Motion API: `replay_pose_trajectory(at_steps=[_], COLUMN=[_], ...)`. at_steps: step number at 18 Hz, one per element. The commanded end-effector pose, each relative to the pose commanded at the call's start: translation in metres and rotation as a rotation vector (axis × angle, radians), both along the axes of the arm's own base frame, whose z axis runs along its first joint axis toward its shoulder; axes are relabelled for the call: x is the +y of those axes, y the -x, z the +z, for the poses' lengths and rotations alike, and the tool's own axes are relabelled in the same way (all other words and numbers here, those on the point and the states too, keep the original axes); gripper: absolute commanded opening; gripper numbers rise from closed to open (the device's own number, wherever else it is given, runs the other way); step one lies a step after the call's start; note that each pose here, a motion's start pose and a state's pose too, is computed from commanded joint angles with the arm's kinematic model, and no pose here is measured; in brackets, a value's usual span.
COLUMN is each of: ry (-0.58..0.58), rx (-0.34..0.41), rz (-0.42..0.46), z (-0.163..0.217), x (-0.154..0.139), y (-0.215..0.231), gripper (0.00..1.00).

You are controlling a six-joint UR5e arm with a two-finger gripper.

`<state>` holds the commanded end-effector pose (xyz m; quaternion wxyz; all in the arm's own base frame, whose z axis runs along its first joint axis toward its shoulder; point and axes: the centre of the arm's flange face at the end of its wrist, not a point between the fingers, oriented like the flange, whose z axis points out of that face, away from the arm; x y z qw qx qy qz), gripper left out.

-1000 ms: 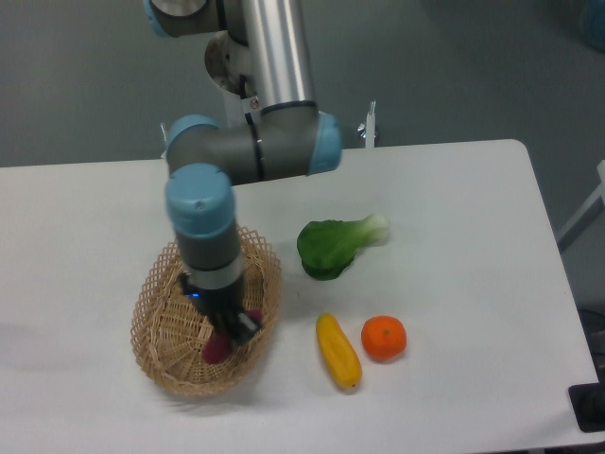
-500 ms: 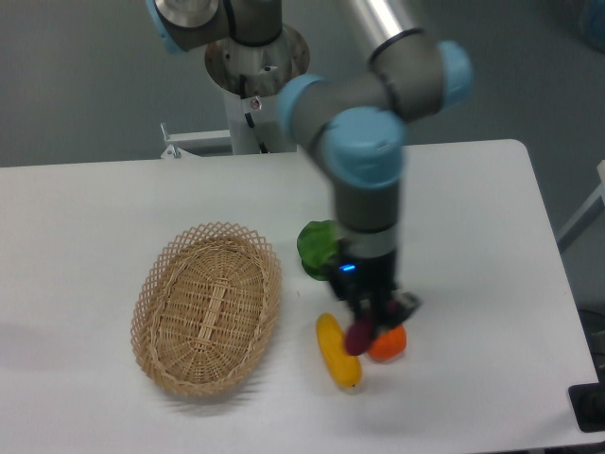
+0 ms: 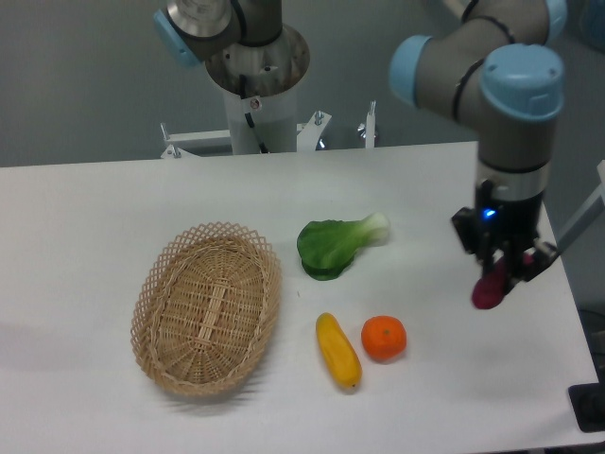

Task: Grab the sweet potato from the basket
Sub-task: 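Lift the sweet potato out of the basket and carry it away, then hold the sweet potato raised beside the table edge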

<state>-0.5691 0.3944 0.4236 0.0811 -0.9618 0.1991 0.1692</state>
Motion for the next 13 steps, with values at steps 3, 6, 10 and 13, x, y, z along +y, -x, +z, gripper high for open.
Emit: replay_pose_trajectory(at_steps=[3,6,10,13], ry=[0.003,0.002,0.0,-0.009], rx=[-0.005,-0.007,-0.007,-0.01], rz=[0.002,0.007,0.008,0.006], z=[-0.0041,-0.0066,-0.0073,-0.0078], x=[-0.0012,-0.0042,-0.0039,-0.0031], y=[0.0027,0.0057,0.0062,0.0057], gripper=[0.24,0.24,0.24,0.24])
